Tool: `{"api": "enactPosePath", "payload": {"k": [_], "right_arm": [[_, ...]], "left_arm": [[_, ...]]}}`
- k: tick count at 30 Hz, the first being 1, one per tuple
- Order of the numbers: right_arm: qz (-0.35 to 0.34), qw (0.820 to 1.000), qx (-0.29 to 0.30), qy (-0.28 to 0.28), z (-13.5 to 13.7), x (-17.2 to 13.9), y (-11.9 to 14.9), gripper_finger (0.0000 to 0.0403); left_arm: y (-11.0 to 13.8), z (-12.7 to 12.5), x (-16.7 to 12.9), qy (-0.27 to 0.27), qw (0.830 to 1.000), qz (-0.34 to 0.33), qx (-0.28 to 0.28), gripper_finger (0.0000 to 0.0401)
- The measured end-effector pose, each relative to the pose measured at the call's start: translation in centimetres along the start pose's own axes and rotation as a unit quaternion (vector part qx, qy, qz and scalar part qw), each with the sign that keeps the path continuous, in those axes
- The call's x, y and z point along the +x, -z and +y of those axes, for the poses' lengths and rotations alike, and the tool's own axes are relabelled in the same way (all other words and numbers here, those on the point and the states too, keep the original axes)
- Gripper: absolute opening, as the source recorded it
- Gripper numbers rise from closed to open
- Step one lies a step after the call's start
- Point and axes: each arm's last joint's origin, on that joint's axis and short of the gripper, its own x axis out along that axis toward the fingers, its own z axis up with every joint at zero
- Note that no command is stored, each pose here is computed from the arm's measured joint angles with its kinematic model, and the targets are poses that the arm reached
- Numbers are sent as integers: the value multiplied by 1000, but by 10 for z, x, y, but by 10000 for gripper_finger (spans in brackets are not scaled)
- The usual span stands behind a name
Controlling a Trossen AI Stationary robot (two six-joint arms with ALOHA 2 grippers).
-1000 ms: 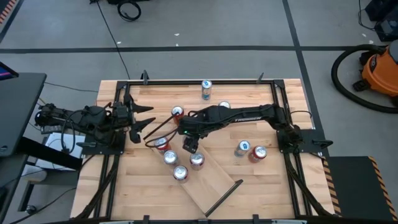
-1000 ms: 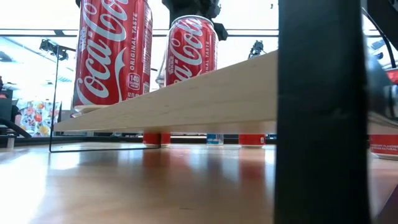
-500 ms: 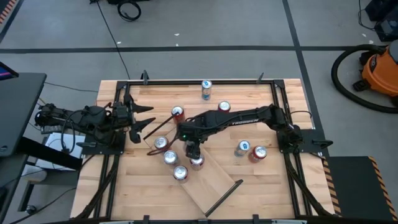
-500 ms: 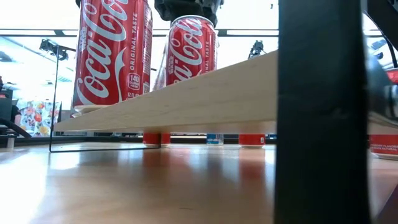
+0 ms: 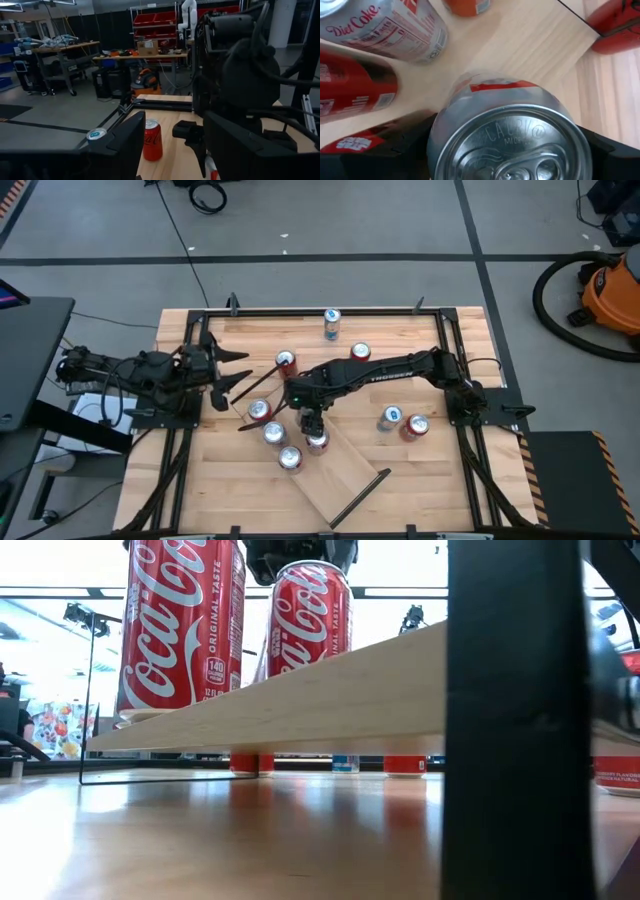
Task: Place canned beverage on shelf
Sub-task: Put the silver soda can on the shelf aligned with the other silver soda can
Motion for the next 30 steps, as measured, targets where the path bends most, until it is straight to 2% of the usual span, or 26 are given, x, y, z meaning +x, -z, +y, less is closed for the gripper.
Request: {"api": "enactPosePath", "payload": {"k": [7,18,30], "right_arm": [[-13,1000,-19,-13,3,0,-2,333],[-11,1000,-19,-15,3,0,-2,353],[-14,999,-19,-25,3,-2,-3,355]], "left_arm": [[-1,-1,2,0,1000,-3,-1,210],[-1,-1,2,0,1000,-3,-1,210],[0,-1,2,0,1000,-3,0,210]]}}
